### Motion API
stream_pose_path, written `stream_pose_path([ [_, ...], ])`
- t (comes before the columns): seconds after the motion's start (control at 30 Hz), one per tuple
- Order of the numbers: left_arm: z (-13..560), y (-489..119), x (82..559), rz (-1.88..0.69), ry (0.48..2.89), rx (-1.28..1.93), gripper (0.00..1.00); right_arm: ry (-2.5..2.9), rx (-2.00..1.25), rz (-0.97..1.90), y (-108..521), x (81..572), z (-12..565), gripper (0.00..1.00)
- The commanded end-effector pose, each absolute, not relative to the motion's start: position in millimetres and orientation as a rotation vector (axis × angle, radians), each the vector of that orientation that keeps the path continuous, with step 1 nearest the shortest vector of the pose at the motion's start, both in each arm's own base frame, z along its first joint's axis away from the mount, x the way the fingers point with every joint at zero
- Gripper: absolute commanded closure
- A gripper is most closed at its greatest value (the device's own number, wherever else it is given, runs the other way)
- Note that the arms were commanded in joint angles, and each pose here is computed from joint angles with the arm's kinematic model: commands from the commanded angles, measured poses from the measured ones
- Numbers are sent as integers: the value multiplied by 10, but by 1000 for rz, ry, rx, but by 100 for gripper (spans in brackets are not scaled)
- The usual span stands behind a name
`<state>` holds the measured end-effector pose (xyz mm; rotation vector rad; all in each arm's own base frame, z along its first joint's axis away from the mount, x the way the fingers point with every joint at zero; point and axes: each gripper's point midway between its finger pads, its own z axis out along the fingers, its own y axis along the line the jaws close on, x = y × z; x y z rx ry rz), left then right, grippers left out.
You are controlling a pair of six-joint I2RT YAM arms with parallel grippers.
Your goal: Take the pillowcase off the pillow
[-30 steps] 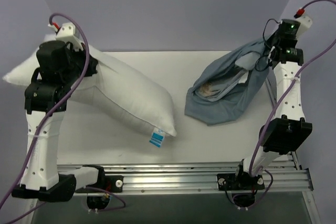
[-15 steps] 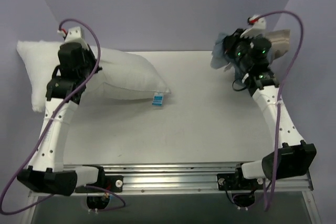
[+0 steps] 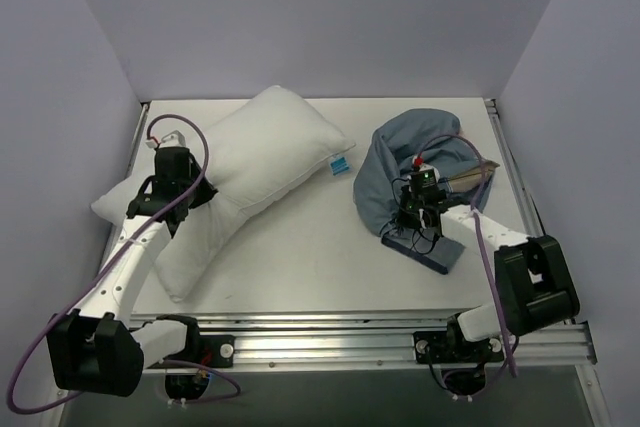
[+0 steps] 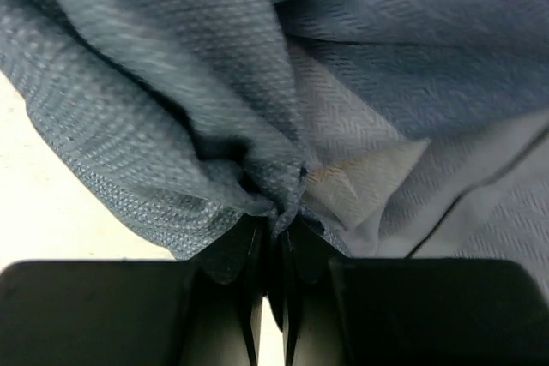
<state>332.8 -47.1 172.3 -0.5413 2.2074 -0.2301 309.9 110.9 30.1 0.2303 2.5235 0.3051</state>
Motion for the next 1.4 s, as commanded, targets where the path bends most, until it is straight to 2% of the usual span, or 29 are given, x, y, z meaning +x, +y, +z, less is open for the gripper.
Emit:
stream_pose_path([
  [0.0,1996,-638,3587,-395,2088,-567,97,2439,365,151,796,3080,536,94],
  [0.1,1969,-673,3679,-412,2091,-575,95,2452,510,34,406,2977,523,88],
  [0.13,2001,-743,3720,-456,2090,-561,93,2440,557,29,311,2959,548,74],
  [0.17,1924,-814,3758,-491,2122,-549,91,2431,638,40,157,2927,525,65],
  [0.2,1917,-898,3771,-538,2137,-530,83,2396,663,76,123,2967,584,55],
  [0.23,1910,-1030,3755,-613,2165,-493,77,2347,669,120,113,2998,715,50],
  [0.3,1889,-1123,3739,-659,2186,-468,62,2284,683,151,91,3048,917,34],
  [0.33,1915,-1144,3711,-669,2188,-460,43,2230,684,174,95,3073,1104,29],
  [0.4,2173,-1115,3633,-663,2137,-418,24,2160,671,199,97,3132,1475,20],
  [0.43,2298,-1090,3587,-651,2114,-399,8,2102,648,213,94,3139,1723,10],
  [0.47,2526,-1013,3517,-620,2060,-383,2,2069,631,213,82,3151,1900,6],
  [0.5,2734,-949,3443,-568,2047,-336,6,2011,615,208,52,3165,2242,1],
  [0.6,3355,-703,3195,-425,1949,-270,6,1914,593,113,-123,3058,2805,0],
  [0.63,3522,-641,3117,-395,1915,-262,6,1825,585,97,-184,3018,3217,0],
  [0.87,4747,-82,2213,-148,1646,-249,6,1535,530,-22,-453,2447,4477,0],
  [1.07,5333,329,1312,-26,1437,-317,6,1412,457,-95,-534,1939,4895,0],
  [1.17,5393,490,960,22,1373,-352,6,1356,426,-86,-529,1722,4984,0],
  [1.37,5269,642,634,48,1313,-401,6,1281,428,-91,-610,1410,4988,0],
])
